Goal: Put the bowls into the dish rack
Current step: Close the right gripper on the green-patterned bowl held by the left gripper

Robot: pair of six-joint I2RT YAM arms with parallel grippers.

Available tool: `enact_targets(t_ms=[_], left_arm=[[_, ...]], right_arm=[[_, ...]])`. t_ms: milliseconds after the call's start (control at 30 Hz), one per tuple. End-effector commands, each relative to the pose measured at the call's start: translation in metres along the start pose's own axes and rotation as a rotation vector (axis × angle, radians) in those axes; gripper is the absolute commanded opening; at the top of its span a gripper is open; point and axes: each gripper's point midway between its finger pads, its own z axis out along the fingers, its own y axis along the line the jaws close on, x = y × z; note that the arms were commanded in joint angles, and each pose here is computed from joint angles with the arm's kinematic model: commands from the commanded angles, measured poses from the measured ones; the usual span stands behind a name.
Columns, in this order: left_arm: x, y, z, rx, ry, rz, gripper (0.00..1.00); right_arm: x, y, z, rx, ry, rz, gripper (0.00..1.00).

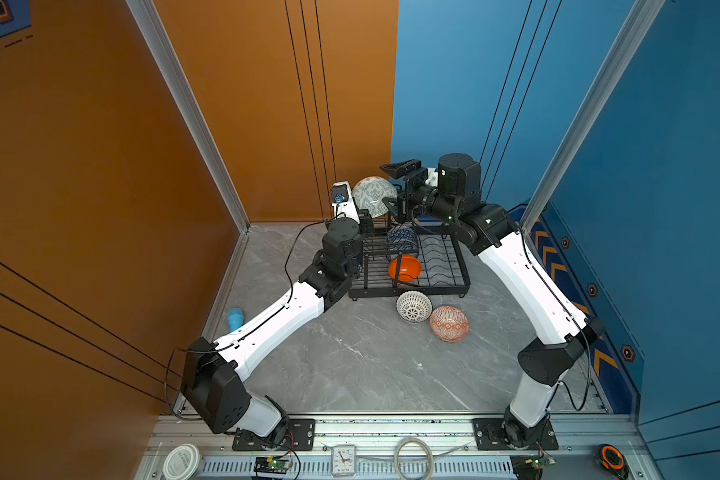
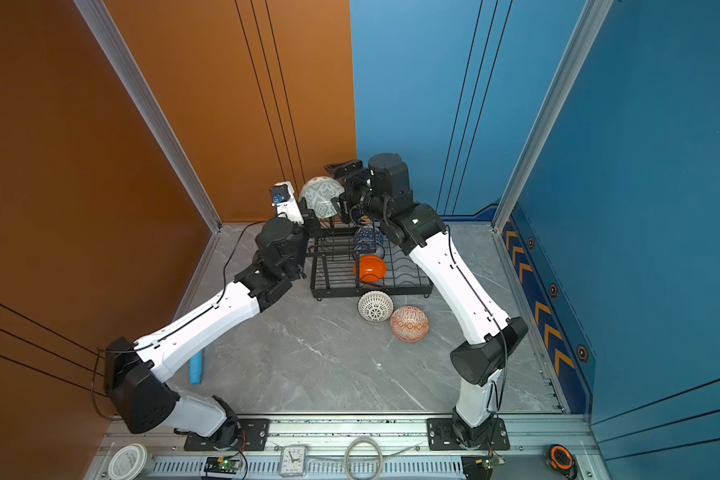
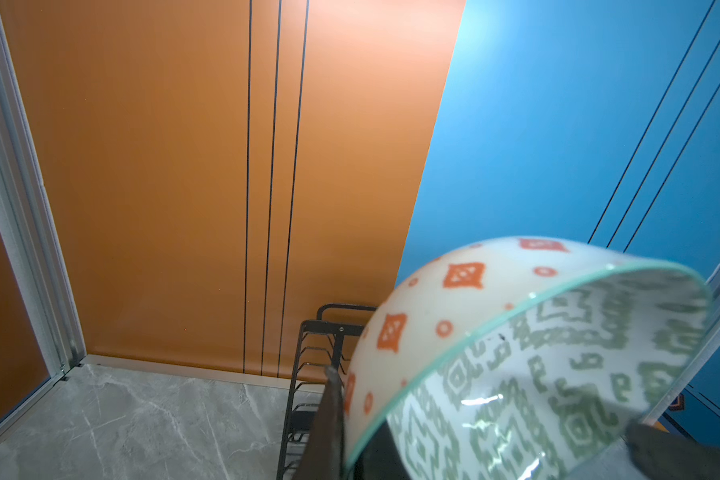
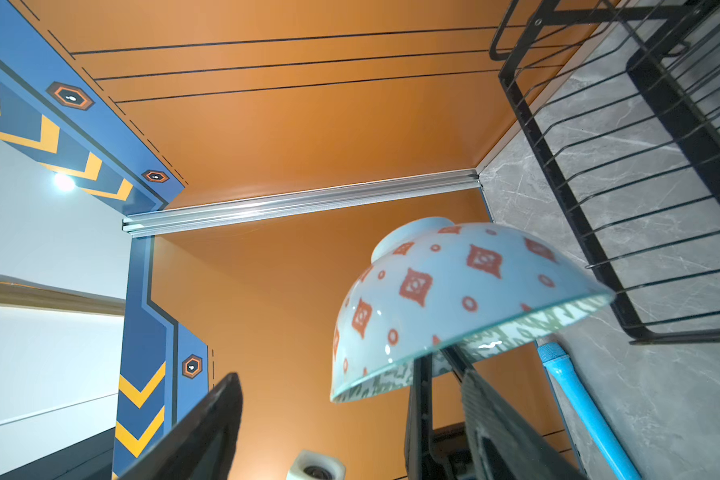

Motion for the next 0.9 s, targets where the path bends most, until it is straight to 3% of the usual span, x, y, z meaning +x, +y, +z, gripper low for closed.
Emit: enact_targets(t_ms=[0, 267, 467, 633, 867], left_arm=[[-0.042, 0.001, -0.005, -0.04, -0.118, -0.076, 0.0], [-0.04, -0.003, -0.007, -0.04, -0.121, -0.087, 0.0], [-0.038, -0.011, -0.01, -0.03, -0.118, -0.083, 0.0], [-0.039, -0.016, -0.015, -0.026, -0.12, -0.076, 0.0], [-0.039, -0.021, -0.021, -0.022, -0.119, -0.067, 0.0]], right_arm=[[-0.004, 0.017, 0.001, -0.064, -0.023, 0.014, 0.72], [-0.014, 0.018, 0.009, -0.087, -0.042, 0.03, 0.46], [-0.017, 0.02, 0.013, -0.102, -0.041, 0.032, 0.35], [-0.015, 0.018, 0.017, -0.101, -0.035, 0.041, 0.32], [-0.013, 0.02, 0.015, -0.108, -0.032, 0.036, 0.1]])
